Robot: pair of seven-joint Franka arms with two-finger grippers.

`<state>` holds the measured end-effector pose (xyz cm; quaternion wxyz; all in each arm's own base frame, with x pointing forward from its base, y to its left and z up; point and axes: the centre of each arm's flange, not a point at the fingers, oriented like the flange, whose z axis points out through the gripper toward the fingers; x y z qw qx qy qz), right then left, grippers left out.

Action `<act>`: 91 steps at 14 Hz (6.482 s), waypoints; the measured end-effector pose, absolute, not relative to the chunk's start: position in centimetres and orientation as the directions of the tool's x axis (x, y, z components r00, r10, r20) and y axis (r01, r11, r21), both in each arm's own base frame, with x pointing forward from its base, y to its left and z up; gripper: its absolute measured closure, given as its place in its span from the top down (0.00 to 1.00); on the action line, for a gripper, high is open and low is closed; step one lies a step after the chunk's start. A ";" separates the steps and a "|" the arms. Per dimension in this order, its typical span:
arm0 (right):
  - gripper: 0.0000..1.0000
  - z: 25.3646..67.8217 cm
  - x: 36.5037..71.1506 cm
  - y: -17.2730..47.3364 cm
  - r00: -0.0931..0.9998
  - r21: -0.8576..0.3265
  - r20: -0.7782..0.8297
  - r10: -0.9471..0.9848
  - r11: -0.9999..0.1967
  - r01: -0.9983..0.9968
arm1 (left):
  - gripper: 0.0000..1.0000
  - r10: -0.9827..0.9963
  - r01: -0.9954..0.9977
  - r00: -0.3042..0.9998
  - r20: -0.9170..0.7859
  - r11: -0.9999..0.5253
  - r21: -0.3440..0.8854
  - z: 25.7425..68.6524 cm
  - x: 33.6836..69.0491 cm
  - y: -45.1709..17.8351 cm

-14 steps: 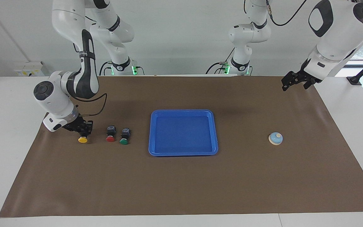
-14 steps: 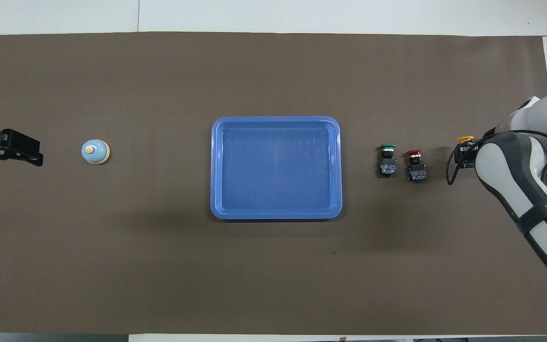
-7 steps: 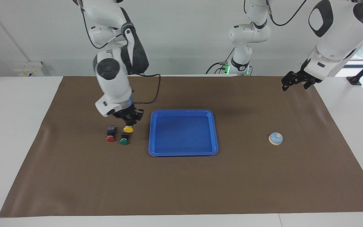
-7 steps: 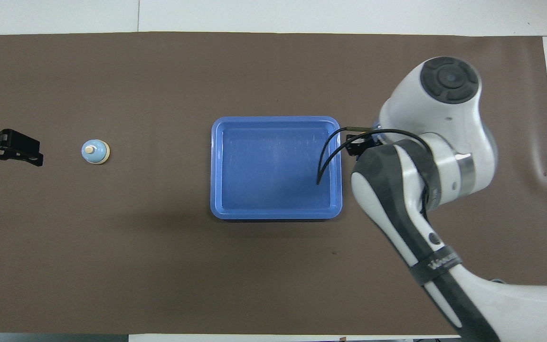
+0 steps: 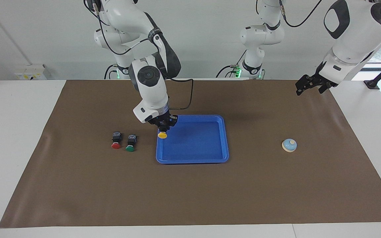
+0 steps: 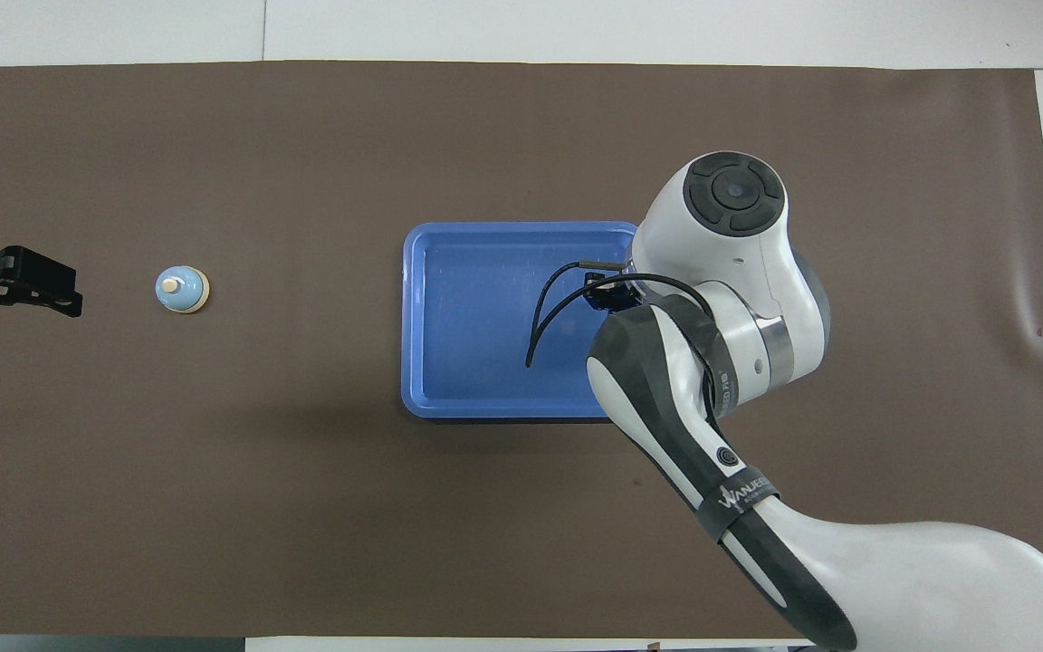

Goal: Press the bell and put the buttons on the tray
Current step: 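Carry the yellow button with the right gripper into the tray, then release the yellow button in the tray and reach the red button, then grasp the red button with the right gripper and place it in the tray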

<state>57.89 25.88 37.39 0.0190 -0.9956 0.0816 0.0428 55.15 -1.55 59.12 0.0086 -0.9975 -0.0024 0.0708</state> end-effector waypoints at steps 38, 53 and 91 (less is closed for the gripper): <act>1.00 31.3 57.0 1.0 0.998 0.000 -0.051 -0.031 -1.000 -0.031 | 1.00 0.006 0.004 0.990 -0.141 -1.000 -0.017 59.1 55.2 -1.5; 0.41 30.2 56.4 3.1 0.999 0.000 -0.036 0.005 -1.000 0.005 | 1.00 0.006 0.004 0.990 -0.141 -1.000 -0.017 59.1 55.2 -1.5; 1.00 32.8 58.9 9.5 0.986 0.030 -0.067 -0.154 -0.988 -0.152 | 1.00 0.006 0.004 0.990 -0.141 -1.000 -0.017 59.1 55.2 -1.5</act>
